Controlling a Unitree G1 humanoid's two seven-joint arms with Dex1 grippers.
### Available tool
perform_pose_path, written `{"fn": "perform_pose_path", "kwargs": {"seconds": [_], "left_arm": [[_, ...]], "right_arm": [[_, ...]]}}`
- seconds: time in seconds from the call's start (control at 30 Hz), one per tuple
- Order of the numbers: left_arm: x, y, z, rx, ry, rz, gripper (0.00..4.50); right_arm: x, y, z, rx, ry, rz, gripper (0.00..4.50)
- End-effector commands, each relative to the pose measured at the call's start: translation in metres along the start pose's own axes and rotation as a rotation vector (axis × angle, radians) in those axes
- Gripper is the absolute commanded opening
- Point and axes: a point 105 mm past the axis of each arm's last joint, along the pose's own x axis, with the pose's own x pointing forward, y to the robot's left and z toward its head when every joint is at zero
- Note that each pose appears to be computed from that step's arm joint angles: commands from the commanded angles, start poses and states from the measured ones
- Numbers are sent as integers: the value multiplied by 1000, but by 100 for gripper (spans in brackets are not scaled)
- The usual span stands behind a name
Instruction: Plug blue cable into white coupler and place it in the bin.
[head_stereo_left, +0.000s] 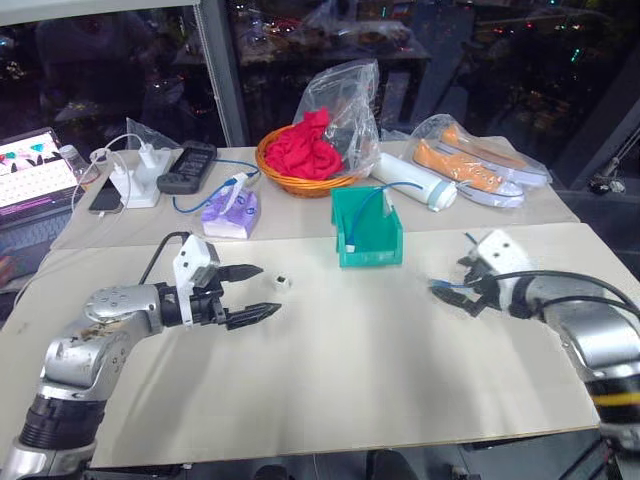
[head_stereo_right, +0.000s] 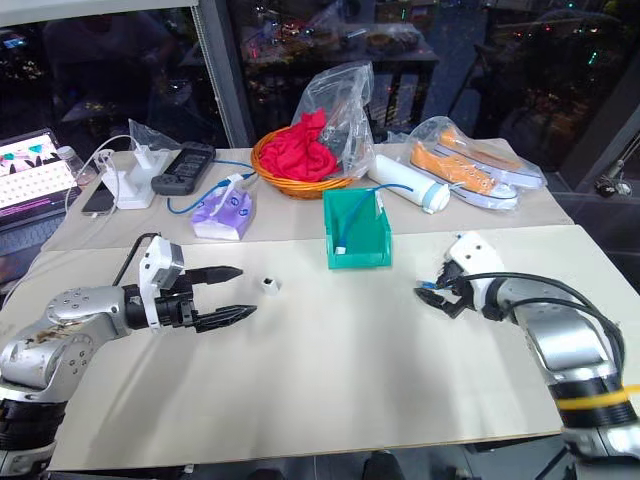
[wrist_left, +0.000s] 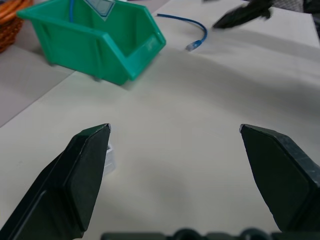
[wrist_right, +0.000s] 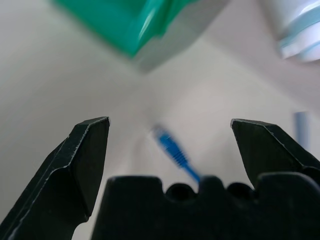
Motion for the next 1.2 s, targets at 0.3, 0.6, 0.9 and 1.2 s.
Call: {"fn": "perform_pose_path", "kwargs": {"seconds": [0.3,0.6,0.9,1.2], "left_arm": [[-7,-17,1,-11,-14,39,449],[-14,-15,-4,-13,3,54,450],[-13,-10,-16,18,45,42,450],[14,-49,-51,95,164,-179,450]], "right_arm": [[18,-38,-38,-23,105,103,425],[30,-13,-45,18,74,260,124],[23,33,-3,-77,-81,425,3],[25,141,49,-345,-150,634,1]]}}
